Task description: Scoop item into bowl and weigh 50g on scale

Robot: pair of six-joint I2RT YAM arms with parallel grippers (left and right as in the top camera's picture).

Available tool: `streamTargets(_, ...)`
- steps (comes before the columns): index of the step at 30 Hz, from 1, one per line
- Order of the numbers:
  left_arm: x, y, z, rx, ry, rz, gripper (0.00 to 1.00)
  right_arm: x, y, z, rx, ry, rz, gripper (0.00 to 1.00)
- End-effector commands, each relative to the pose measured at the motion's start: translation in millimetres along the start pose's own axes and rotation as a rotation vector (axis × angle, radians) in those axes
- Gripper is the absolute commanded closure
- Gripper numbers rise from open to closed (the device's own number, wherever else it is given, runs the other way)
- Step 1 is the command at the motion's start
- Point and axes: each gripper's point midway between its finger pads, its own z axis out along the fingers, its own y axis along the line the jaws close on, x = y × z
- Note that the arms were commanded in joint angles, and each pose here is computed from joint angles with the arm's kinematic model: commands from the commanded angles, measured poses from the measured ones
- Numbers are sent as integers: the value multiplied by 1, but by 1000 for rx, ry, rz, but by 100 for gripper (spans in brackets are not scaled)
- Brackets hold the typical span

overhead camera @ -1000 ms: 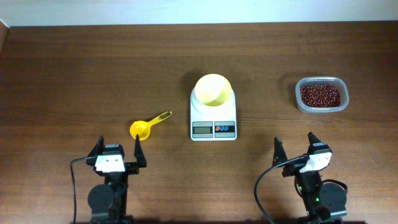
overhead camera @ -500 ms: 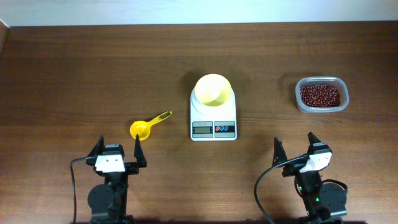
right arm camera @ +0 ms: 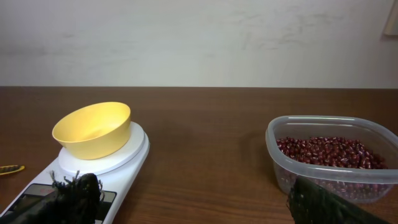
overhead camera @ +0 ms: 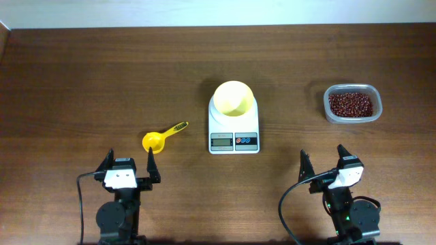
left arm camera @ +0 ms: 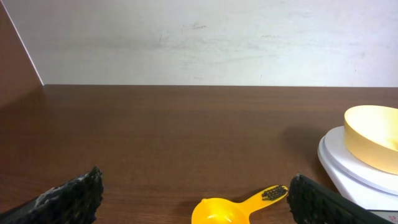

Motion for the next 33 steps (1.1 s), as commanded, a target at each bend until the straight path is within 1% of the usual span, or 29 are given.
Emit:
streamTargets(1, 3, 3, 0, -16, 1, -14, 1, 2, -1, 0, 7, 2, -1, 1)
streamTargets(5, -2, 3, 0, -16, -17, -14, 1, 2, -1, 0, 7, 2, -1, 1)
streamTargets(8, -23, -1, -1, 8, -102, -13, 1, 2, -1, 0, 7, 2, -1, 2)
streamTargets(10, -48, -1, -5, 10, -203, -13, 1, 2, -1, 0, 7, 2, -1, 2)
streamTargets(12, -63, 0, -9, 9, -251, -14, 1, 2, -1, 0, 7, 2, -1, 1)
streamTargets(16, -92, 1, -18, 7, -298, -13, 1, 2, -1, 0, 7, 2, -1, 1)
streamTargets(19, -106, 1, -20, 8, -288, -14, 1, 2, -1, 0, 7, 2, -1, 1)
streamTargets(23, -119, 1, -10, 10, -183, -15, 1, 2, -1, 0, 7, 2, -1, 1)
streamTargets(27, -132, 0, 9, 24, -18, -18, 1, 2, -1, 0, 7, 2, -1, 1)
streamTargets(28, -131, -3, 14, 46, 34, -19, 1, 2, -1, 0, 7, 2, -1, 1)
streamTargets(29, -128, -7, 20, 69, 115, -23, 1, 2, -1, 0, 7, 2, -1, 1)
streamTargets(31, -117, -7, 27, 72, 267, -29, 1, 2, -1, 0, 7, 2, -1, 1)
streamTargets(33, -111, -11, 31, 93, 376, -37, 1, 2, -1, 0, 7, 2, -1, 1)
